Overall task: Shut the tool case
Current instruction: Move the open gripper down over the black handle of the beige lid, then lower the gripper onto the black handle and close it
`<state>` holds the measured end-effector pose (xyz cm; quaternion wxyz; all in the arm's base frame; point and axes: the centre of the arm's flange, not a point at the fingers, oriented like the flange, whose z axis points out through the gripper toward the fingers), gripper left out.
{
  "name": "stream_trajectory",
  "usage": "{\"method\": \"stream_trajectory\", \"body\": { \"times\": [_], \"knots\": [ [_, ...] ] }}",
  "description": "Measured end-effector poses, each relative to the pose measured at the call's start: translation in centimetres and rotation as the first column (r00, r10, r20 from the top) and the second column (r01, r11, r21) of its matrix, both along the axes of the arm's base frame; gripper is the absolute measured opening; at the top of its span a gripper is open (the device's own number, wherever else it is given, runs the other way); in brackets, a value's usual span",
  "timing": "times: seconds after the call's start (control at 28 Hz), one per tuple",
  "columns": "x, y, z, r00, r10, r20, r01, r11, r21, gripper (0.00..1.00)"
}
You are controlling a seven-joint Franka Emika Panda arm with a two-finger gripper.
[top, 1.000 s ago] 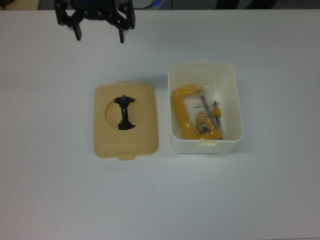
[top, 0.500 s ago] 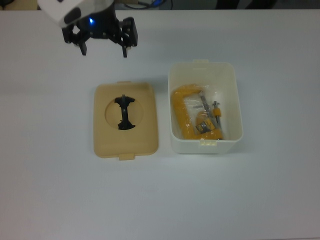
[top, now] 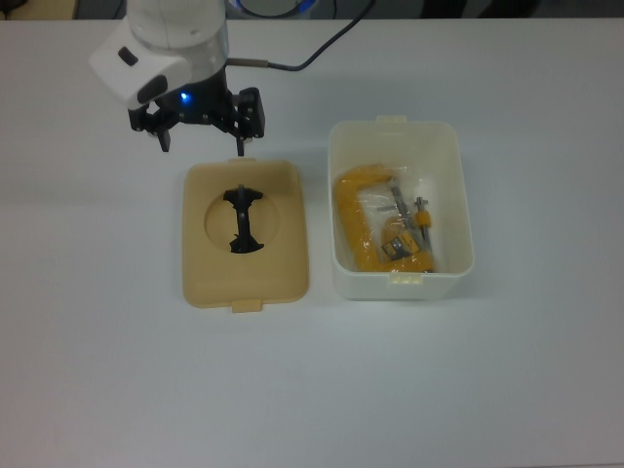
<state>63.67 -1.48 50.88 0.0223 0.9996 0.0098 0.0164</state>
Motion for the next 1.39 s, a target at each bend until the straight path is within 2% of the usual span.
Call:
{"method": "stream_trajectory", "body": {
  "times": [0.79, 1.11, 1.39],
  "knots": [
    [-0.4, 1.8, -7.7, 0.996, 0.065, -0.057, -0.069, 0.996, -0.063, 0.98],
    [0.5, 1.6, -10.4, 0.997, 0.057, -0.061, -0.063, 0.992, -0.109, 0.92],
    [0.8, 2.2, -11.9, 0.995, 0.068, -0.072, -0.078, 0.986, -0.146, 0.81]
  ]
}}
